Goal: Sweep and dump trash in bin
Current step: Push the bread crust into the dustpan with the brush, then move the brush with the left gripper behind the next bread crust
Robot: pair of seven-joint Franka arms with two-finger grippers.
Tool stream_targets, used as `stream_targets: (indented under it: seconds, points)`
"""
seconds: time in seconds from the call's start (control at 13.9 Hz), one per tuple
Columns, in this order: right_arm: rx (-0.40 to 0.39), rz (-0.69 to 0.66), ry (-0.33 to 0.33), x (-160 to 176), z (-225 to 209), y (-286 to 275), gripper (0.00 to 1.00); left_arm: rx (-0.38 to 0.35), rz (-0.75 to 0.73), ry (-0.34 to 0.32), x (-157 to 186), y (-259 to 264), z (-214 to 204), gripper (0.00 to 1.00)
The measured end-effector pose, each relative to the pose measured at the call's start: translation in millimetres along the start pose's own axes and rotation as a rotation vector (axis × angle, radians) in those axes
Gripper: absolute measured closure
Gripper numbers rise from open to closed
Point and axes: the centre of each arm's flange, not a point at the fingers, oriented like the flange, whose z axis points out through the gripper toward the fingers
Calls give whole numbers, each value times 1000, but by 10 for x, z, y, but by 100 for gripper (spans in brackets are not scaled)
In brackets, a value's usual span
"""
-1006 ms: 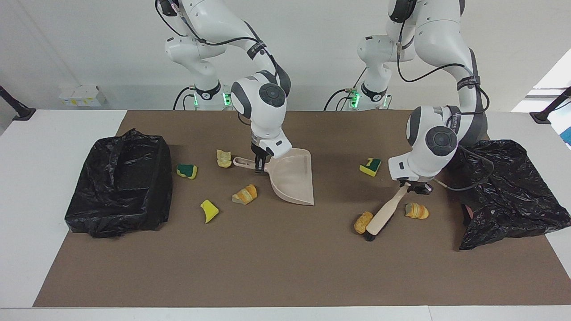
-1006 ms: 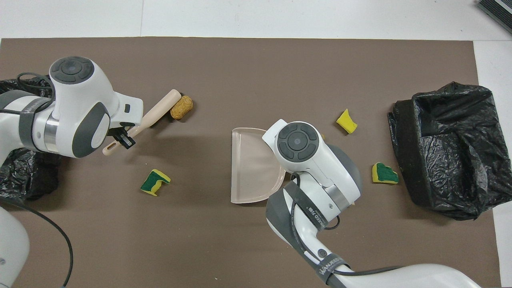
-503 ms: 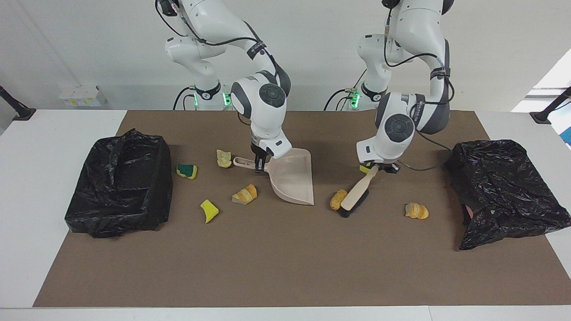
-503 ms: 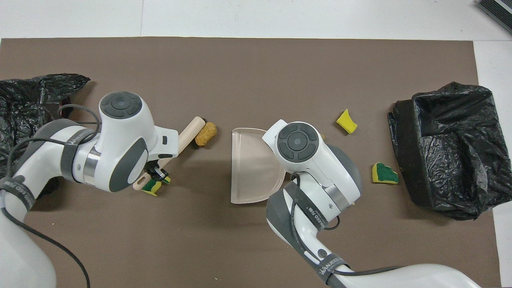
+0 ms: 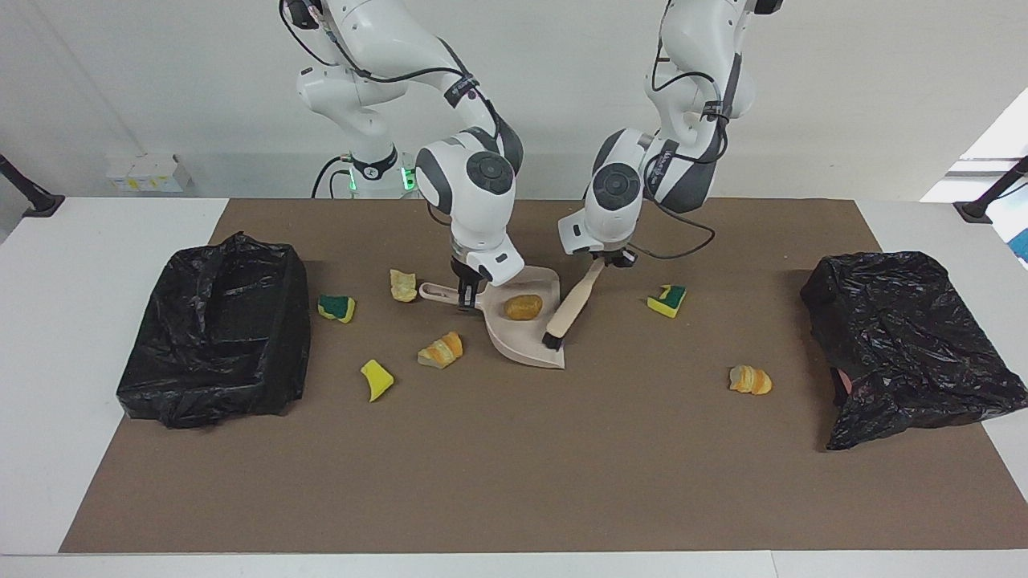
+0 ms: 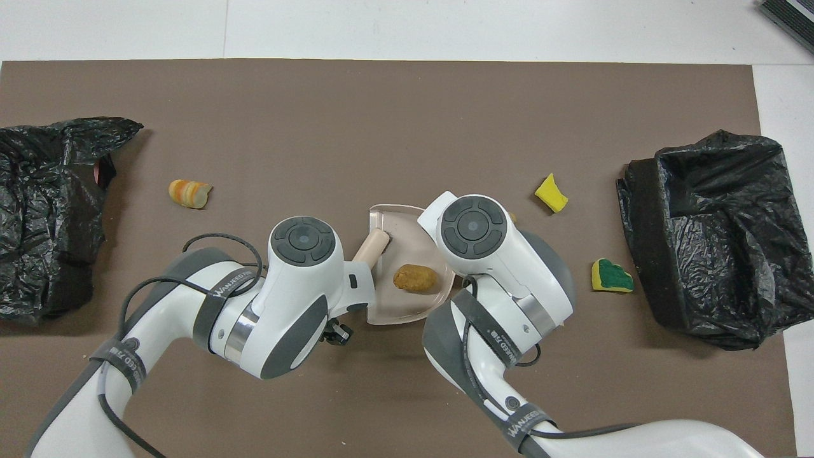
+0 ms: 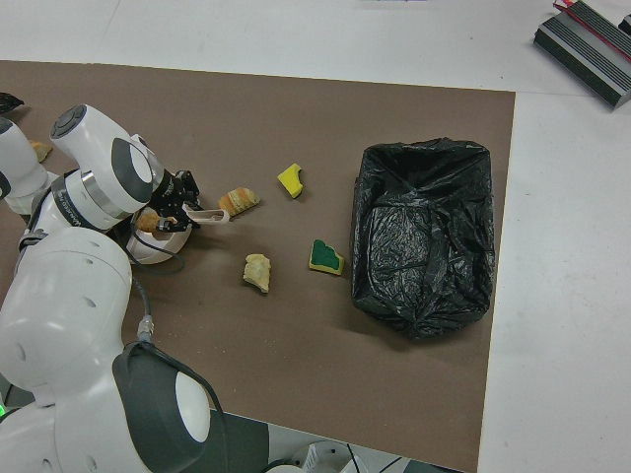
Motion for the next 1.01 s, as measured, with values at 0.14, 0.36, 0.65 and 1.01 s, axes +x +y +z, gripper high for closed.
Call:
stream_targets:
  seconds: [0.14, 0.36, 0.65, 1.01]
  points:
    - [0, 0, 0, -1, -1, -2, 68, -27, -53, 34, -50, -107, -157, 74]
    - [0, 0, -1, -5, -3, -8, 68, -62, -215, 61, -133, -659, -281, 74]
    - [1, 1, -2, -17, 3, -9, 68, -125, -417, 81, -401, -1691, -307, 74]
    - [4, 1, -3, -21, 17, -17, 68, -121, -569, 122, -783, -2588, -432, 74]
